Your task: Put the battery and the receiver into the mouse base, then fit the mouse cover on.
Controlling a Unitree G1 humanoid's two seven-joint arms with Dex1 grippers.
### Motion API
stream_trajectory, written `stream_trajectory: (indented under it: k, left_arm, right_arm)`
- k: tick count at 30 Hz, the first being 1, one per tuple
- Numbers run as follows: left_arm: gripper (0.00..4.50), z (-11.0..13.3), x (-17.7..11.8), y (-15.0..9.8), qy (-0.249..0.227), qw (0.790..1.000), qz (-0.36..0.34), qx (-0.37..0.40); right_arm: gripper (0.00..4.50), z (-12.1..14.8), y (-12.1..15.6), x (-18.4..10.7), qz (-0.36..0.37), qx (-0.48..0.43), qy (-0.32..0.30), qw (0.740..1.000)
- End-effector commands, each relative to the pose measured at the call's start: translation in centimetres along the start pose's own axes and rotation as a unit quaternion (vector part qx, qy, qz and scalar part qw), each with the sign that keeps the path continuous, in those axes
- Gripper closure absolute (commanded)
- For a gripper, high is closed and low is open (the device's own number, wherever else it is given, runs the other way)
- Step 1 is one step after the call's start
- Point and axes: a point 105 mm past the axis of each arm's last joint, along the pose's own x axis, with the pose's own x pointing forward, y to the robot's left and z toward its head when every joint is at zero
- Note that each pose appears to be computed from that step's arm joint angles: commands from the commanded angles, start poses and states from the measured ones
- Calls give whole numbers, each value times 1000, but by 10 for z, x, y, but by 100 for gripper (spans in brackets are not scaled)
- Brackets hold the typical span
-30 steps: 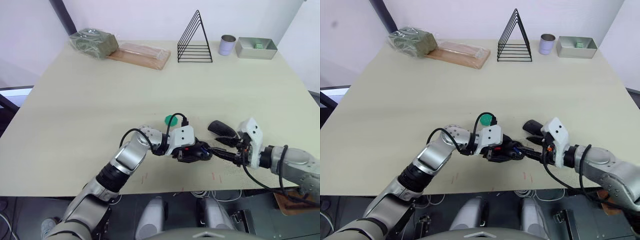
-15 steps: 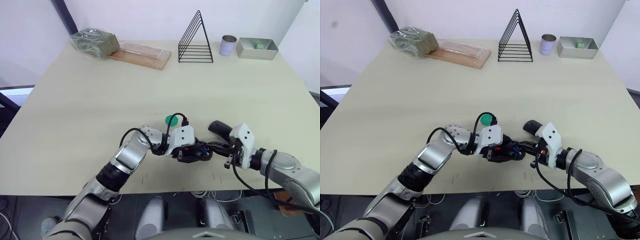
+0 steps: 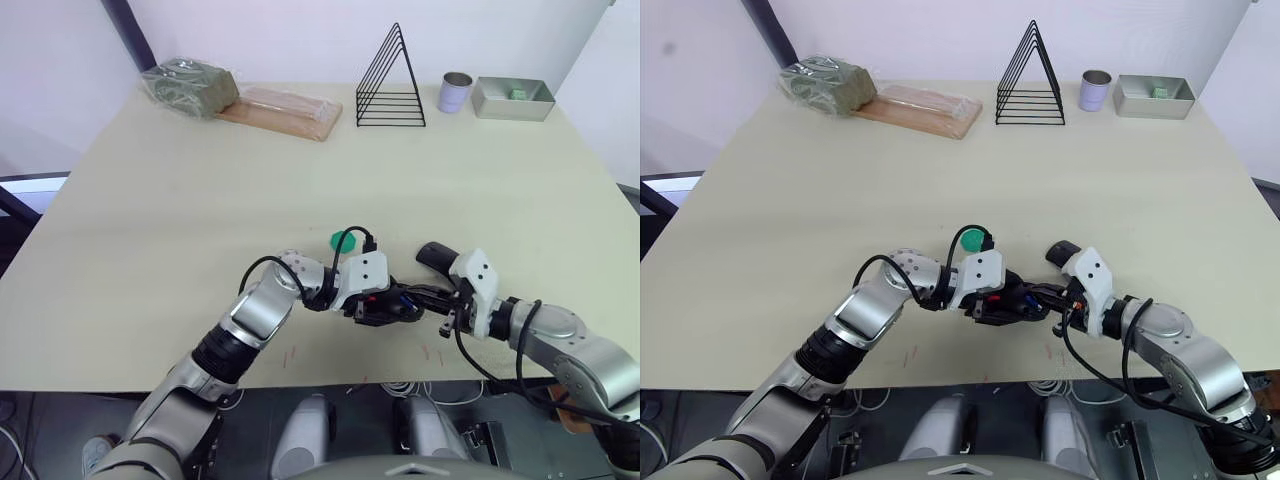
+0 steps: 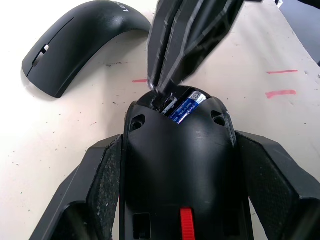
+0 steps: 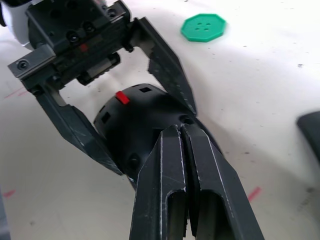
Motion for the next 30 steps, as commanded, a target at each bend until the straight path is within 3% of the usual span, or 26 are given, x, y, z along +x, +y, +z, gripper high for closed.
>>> stream_trajectory:
  k: [1,23,27,30]
  left_arm:
    - [149,-4,0,-4,11,1000,-8,-1]
    - [149,-2,1,-4,9,1000,-5,-5]
    - [149,-2,2,-5,8,1000,-4,-6]
    - [149,-2,1,-3,6,1000,-2,-6]
  right_arm:
    - [444,6,-3,0,-5,-12,-6,1000]
    - [444,-44,-9,0,-16,12,76,997]
    - [444,-39,-15,-4,-25,24,47,998]
    - [444,-14,-11,-11,-2,18,-8,1000]
